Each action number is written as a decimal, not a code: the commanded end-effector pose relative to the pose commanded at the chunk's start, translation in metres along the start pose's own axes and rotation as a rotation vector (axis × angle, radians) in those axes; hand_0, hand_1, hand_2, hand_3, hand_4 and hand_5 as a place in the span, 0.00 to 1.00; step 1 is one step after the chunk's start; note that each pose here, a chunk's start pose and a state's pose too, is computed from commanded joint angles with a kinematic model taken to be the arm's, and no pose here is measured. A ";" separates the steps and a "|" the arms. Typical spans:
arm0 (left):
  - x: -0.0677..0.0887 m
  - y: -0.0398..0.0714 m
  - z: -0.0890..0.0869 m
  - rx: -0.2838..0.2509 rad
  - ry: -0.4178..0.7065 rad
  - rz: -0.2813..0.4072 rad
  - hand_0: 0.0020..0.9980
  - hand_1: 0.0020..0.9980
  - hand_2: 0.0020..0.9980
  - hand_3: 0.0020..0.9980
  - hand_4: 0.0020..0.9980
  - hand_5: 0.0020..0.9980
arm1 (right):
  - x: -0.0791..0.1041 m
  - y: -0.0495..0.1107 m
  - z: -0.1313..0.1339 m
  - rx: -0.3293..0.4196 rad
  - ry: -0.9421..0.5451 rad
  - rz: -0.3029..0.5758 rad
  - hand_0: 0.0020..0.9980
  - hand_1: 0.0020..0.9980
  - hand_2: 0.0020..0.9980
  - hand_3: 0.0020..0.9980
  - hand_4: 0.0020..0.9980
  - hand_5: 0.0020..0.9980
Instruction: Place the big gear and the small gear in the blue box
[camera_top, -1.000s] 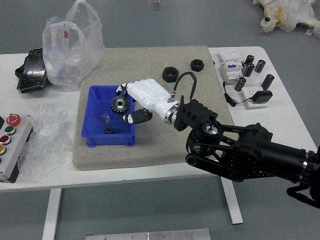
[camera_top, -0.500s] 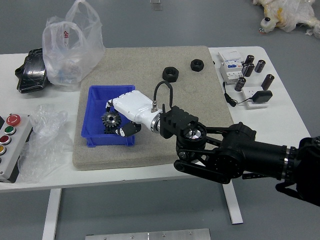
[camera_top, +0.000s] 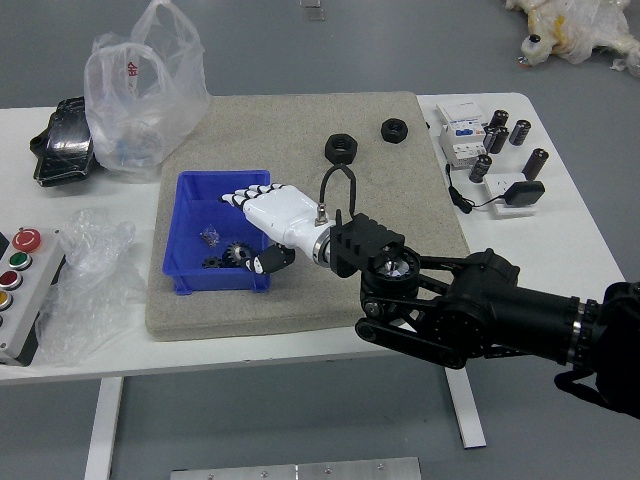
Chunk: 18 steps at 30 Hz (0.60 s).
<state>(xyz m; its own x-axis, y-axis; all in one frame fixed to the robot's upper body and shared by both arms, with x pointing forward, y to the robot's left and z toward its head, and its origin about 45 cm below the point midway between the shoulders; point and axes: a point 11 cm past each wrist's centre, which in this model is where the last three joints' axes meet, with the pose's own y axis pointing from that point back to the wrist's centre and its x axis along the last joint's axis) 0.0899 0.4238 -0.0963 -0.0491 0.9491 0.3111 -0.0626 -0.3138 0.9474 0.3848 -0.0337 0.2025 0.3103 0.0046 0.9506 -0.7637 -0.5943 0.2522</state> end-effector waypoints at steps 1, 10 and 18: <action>0.000 0.000 0.000 0.000 0.000 0.000 0.64 0.57 0.55 0.65 0.64 0.29 | 0.004 0.001 0.002 -0.004 -0.012 0.016 0.95 1.00 1.00 1.00 0.89 0.40; 0.001 0.000 0.001 -0.003 0.004 0.001 0.64 0.57 0.55 0.65 0.64 0.29 | 0.048 0.036 0.048 -0.033 -0.329 0.239 0.80 0.92 0.91 0.93 0.77 0.39; 0.006 0.000 0.002 -0.007 0.001 0.010 0.64 0.57 0.55 0.65 0.64 0.29 | 0.070 0.081 0.112 -0.100 -0.561 0.455 0.72 0.84 0.83 0.87 0.75 0.38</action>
<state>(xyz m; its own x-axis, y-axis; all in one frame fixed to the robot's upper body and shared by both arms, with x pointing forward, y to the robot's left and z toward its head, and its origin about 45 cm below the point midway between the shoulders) 0.0914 0.4296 -0.0942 -0.0503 0.9460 0.3202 -0.0688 -0.3231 0.9438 0.4079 -0.1716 0.2698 0.1729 -0.6539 0.7366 -0.9260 -0.3628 -0.1048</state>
